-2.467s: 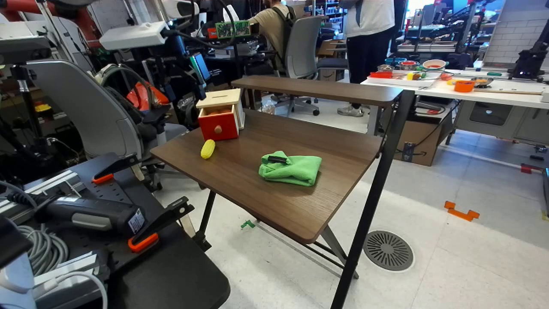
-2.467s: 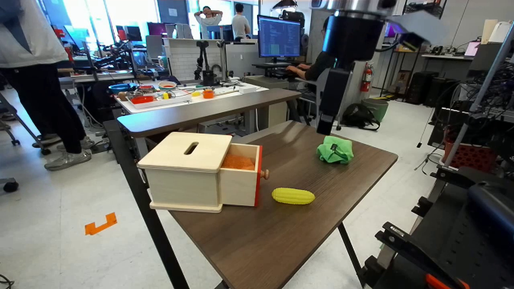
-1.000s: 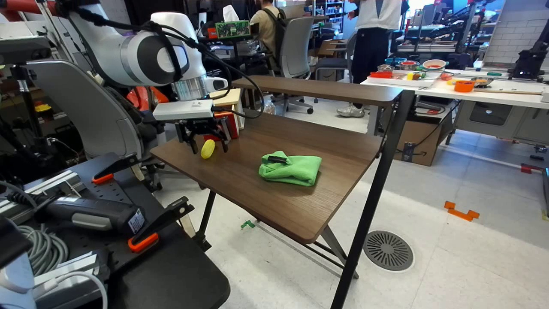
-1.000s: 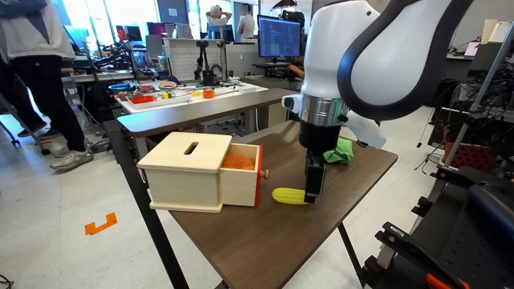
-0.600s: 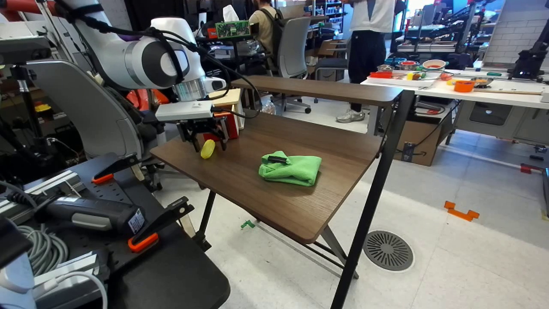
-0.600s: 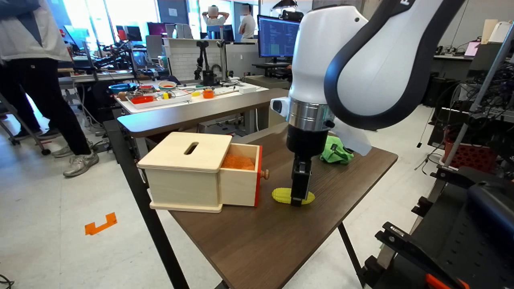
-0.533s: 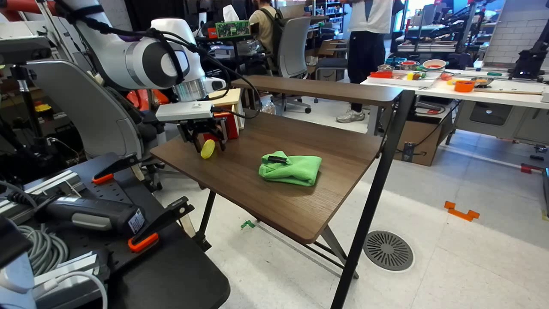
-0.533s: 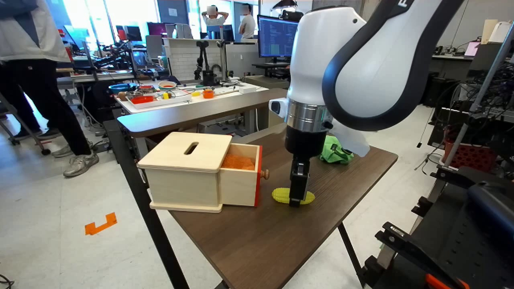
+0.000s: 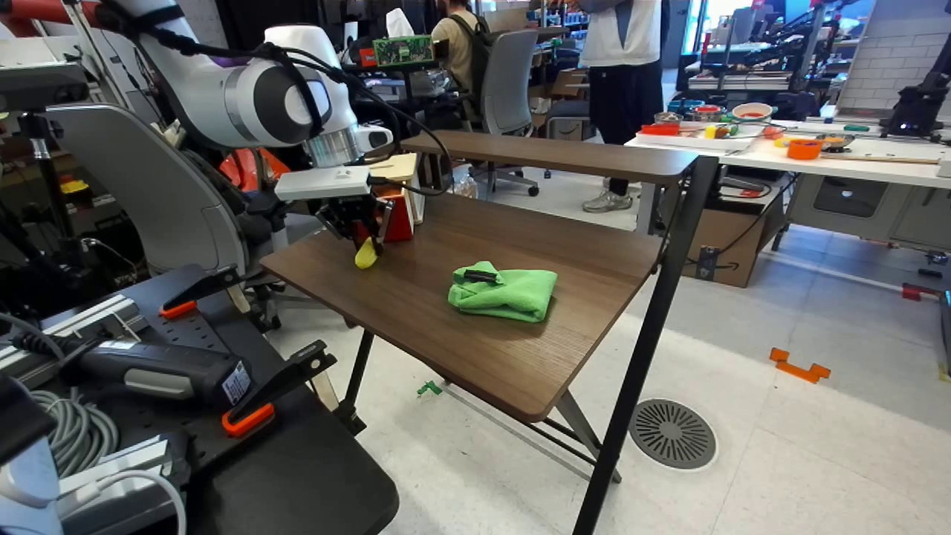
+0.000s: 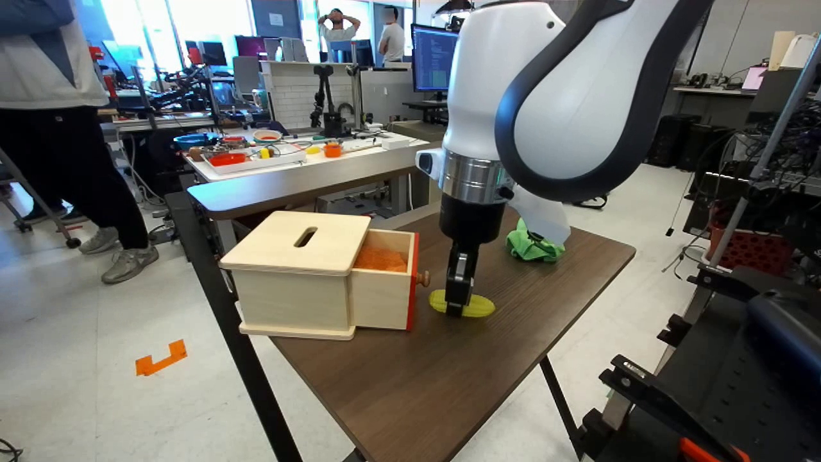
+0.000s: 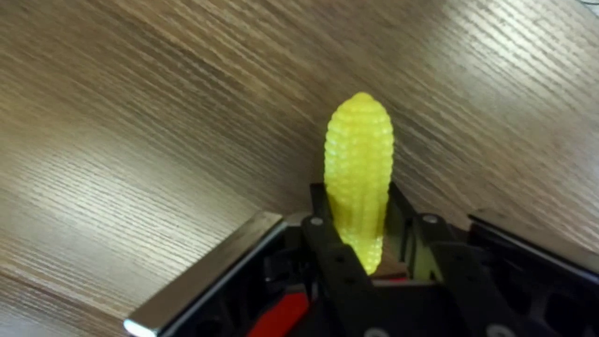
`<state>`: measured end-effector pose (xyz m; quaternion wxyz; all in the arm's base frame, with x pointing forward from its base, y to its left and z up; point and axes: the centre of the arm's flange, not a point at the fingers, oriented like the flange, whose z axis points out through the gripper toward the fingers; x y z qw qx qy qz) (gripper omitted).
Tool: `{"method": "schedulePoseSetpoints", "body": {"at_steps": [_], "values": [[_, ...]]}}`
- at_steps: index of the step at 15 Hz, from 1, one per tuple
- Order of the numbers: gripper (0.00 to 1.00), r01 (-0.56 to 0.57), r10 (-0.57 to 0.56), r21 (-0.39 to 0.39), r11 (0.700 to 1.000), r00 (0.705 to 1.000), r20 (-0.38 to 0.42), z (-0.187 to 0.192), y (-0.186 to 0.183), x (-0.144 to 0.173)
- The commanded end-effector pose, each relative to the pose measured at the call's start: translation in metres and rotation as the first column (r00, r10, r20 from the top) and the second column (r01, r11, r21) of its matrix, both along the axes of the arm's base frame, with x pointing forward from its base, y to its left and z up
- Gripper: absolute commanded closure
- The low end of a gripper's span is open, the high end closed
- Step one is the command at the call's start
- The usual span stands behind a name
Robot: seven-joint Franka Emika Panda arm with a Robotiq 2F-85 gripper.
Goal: Put the yellow object in the drawer
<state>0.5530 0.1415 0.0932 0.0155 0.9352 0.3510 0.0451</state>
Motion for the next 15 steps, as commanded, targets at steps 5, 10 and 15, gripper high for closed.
{"method": "schedulePoseSetpoints", "body": {"at_steps": [5,10,15], "values": [[0.94,0.192,-0.200,-0.083,0.978,0.974,-0.106,0.056,-0.008,0.007],[0.94,0.395,-0.407,-0.110,0.912,0.905,-0.123,0.091,-0.019,0.022],[0.94,0.632,-0.631,-0.034,0.774,0.767,-0.112,0.112,-0.008,0.047]]}}
